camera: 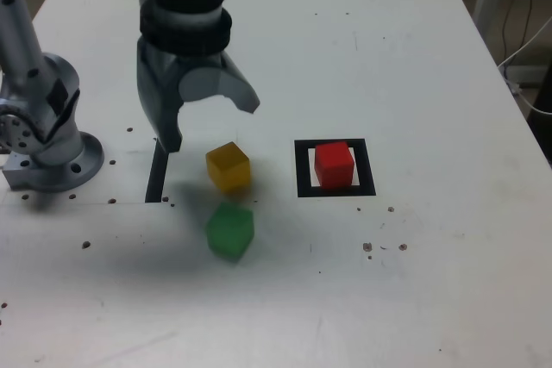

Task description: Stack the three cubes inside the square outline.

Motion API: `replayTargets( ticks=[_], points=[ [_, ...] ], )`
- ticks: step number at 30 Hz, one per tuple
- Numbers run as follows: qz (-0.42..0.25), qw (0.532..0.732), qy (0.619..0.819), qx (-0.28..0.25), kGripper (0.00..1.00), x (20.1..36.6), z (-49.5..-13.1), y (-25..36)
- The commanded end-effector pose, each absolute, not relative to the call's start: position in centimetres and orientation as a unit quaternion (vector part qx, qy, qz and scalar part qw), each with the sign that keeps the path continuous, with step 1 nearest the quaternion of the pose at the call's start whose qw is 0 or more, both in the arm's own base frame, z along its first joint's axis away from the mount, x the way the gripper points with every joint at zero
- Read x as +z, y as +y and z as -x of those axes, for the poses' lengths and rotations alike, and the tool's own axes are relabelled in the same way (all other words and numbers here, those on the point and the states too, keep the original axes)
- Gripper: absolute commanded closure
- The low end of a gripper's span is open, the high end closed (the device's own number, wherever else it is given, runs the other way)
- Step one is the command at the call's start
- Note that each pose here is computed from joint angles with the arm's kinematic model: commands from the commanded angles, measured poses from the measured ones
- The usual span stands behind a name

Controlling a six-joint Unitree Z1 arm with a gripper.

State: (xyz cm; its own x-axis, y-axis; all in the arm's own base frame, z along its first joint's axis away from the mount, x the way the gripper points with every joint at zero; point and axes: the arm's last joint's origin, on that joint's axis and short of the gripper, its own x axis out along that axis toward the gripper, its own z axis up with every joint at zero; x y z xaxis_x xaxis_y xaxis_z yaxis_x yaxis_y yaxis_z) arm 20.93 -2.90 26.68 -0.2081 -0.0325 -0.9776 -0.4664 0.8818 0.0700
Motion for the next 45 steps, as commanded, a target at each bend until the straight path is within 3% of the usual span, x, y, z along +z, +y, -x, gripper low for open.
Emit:
replayTargets(
  ticks=[1,8,17,24,31,45],
  points=[
    [0.169,0.604,0.757,0.182,0.04,25.9,-21.2,-3.0],
    [0.183,0.605,0.753,0.183,0.05,23.2,-21.9,-3.1],
    [0.187,0.609,0.752,0.170,0.07,21.7,-23.0,-3.4],
    [0.185,0.605,0.755,0.171,0.17,21.6,-22.9,-3.3],
    [0.191,0.605,0.752,0.178,0.34,21.6,-22.8,-3.1],
    [0.191,0.617,0.743,0.176,0.45,21.3,-23.1,-3.1]
  ],
)
